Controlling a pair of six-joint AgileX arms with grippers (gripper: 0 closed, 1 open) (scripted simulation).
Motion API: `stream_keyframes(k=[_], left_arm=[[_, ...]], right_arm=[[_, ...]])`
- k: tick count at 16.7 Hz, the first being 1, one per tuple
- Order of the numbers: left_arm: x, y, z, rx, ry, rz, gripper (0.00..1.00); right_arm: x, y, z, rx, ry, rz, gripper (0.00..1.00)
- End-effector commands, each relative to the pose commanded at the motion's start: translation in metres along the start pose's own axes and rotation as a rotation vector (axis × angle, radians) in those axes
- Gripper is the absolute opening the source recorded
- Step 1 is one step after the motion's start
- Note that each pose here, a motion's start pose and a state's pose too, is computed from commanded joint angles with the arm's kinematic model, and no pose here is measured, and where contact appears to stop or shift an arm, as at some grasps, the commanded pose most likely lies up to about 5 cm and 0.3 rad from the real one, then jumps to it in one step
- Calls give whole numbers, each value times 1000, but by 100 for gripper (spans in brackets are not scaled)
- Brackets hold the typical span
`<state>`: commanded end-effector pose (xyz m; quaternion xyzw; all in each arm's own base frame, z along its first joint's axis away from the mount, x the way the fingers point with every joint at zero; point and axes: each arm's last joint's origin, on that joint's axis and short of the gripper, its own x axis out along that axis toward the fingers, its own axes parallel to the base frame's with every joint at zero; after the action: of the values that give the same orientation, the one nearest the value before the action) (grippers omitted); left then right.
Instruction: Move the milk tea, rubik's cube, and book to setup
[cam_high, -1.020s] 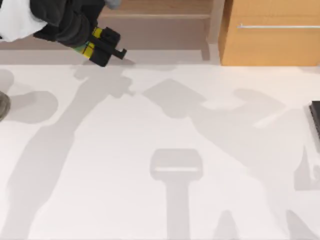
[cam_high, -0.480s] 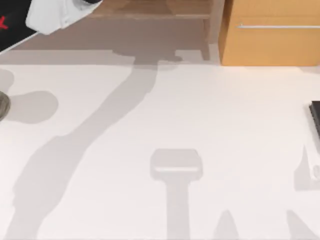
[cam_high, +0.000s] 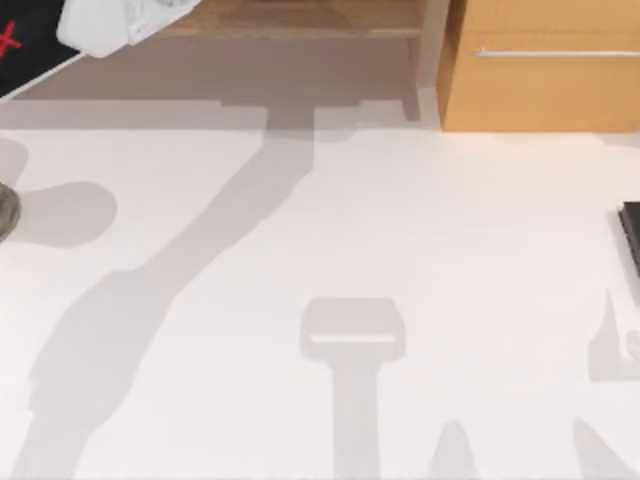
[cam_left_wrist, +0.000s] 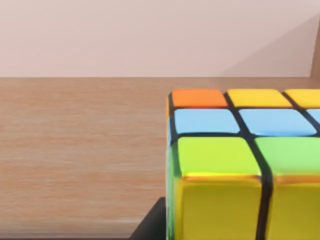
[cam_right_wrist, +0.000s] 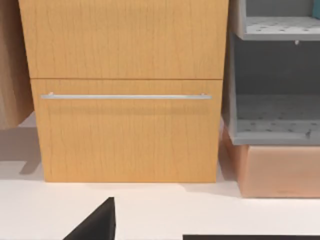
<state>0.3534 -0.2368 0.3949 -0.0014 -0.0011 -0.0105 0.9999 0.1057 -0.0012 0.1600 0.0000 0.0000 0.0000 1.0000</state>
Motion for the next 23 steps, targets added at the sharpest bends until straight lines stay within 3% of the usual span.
stream_keyframes(k=[4,11,13,17,22,23], left_arm=[[0,0,4,-10,-13,3,0],[37,9,56,-149,-194,72,0],[59,11,50,-119,-167,67,0],[96,2,7,-14,-22,12,0],[100,1,0,0,0,0,0],[100,1,0,0,0,0,8]], right_arm=[[0,0,0,0,0,0,100],[0,0,0,0,0,0,100],[0,0,0,0,0,0,100],[0,0,0,0,0,0,100],[0,0,0,0,0,0,100],[0,0,0,0,0,0,100]])
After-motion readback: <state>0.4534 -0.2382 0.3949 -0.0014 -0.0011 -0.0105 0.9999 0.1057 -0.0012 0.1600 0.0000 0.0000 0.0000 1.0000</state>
